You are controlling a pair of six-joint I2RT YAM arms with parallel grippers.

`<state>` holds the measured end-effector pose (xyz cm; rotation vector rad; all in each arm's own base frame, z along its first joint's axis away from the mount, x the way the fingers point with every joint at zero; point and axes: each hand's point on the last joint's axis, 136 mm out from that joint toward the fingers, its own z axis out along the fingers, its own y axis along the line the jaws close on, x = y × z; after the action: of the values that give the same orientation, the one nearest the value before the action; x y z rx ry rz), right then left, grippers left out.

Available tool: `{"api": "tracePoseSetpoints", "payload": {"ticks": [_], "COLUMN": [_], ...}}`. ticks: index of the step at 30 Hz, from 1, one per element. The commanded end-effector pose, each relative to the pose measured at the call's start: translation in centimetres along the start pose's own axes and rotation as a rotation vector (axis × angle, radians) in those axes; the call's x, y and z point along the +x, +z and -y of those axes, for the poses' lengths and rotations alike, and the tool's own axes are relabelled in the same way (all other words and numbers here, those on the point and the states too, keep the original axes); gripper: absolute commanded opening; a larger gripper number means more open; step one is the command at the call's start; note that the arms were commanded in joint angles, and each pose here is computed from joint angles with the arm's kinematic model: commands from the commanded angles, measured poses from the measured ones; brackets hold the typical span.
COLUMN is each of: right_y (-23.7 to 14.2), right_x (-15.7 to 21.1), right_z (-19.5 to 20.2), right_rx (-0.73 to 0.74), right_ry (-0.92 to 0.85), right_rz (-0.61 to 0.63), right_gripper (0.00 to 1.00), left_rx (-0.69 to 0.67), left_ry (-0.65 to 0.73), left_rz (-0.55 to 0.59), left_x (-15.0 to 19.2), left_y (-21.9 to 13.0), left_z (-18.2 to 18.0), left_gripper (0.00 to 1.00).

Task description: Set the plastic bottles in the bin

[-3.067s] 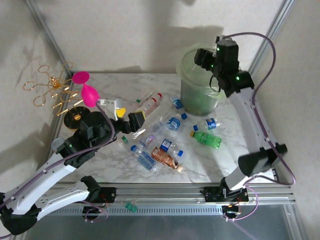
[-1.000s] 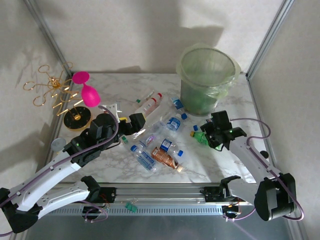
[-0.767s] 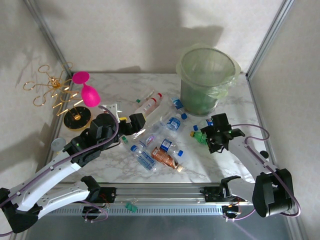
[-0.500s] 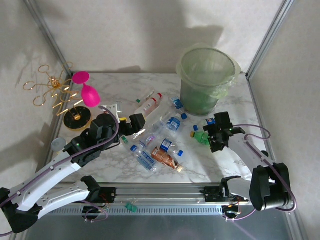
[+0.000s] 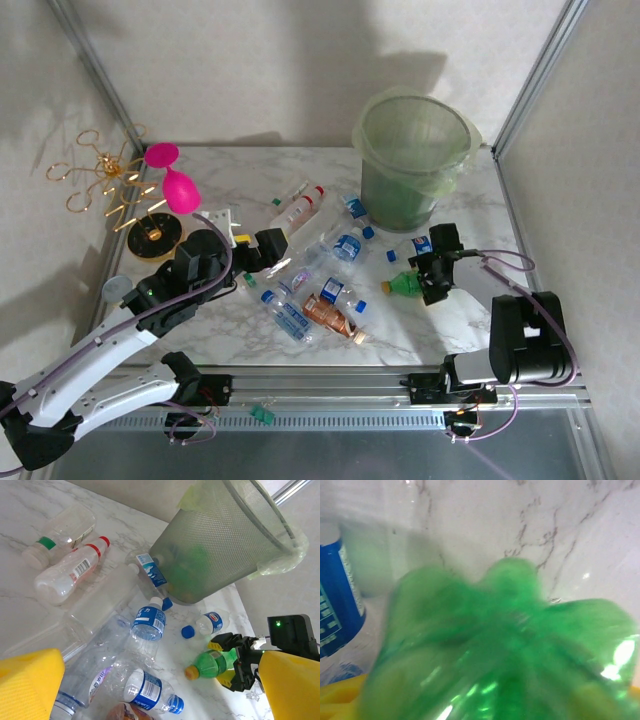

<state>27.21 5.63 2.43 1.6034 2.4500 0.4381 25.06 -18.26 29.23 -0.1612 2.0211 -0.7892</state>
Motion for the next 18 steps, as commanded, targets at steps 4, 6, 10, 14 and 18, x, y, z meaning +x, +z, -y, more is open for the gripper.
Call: {"api": "tracePoseSetpoints", "payload": {"ticks": [4,6,10,14,18], "right_y": [0.2,0.0,-0.6,-2.0,-4.2], "right_x": [-0.9,-1.0,-0.9,-1.2,-0.9], "right_z": [-0.6,-0.5,-0.6,-0.4,-1.4], "right_rx": [-0.003,0.001,-0.011,-0.018,-0.094], "right_ry": [-0.015,-0.016,-0.031,-0.053,-0.114], "right_rz": [0.037,0.040,0.044,0.077,0.091], "right_gripper": [0.66,0.63,0.59,0.58,0.57], "left_rx": [-0.016,-0.019,-0.017,0.000,0.017], "left_ry": [0.032,0.032,0.036,0.041,0.044], "left_rz": [0.025,0.026,0.029,0.024,0.026], "left_x": [-0.6,-0.6,-0.7,-0.8,-1.0], "left_y": [-0.8,-0.8,-0.9,-0.9,-1.1], "left_z": [-0.2,-0.3,-0.2,0.2,0.7], "left_gripper": [1.00,1.00,1.00,1.00,1.00]}}
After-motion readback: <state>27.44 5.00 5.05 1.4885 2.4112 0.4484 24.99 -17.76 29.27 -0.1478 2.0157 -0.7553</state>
